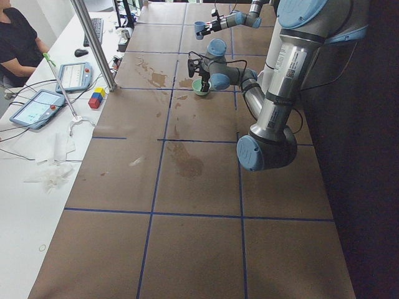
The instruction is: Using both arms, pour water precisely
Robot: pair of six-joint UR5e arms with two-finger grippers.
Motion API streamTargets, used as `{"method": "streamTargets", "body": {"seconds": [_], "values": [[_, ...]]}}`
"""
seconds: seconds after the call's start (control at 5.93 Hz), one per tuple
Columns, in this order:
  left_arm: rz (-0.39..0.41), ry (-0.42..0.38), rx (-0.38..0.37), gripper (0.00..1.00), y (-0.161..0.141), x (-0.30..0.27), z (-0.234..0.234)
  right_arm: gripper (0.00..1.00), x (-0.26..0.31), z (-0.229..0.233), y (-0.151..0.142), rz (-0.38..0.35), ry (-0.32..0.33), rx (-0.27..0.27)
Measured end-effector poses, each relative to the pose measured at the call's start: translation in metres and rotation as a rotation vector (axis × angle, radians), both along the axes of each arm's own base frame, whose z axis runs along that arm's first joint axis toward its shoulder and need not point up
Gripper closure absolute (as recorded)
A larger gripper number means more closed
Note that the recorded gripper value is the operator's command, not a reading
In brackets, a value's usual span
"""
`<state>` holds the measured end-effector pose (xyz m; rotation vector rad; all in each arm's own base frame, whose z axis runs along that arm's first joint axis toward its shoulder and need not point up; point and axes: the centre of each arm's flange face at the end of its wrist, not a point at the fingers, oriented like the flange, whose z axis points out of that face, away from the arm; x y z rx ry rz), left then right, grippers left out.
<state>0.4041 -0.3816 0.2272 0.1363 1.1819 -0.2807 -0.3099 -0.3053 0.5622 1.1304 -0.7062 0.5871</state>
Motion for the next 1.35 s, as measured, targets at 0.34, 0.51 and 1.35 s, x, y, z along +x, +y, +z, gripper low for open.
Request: {"method": "streamTargets", "body": {"seconds": [0.34,0.51,1.35], "values": [[0.003,-0.008,-0.005,0.0,0.001,0.0,0.004,1.0,0.026,0.07,0.005,-0.001,0.024,-0.005],[0.005,-0.013,-0.008,0.0,0.002,0.002,0.007,1.0,0.039,0.088,0.006,-0.005,0.04,0.001],[0.006,-0.02,-0.012,0.0,0.001,0.003,0.01,0.98,0.042,0.105,-0.007,-0.006,0.08,-0.013]]}}
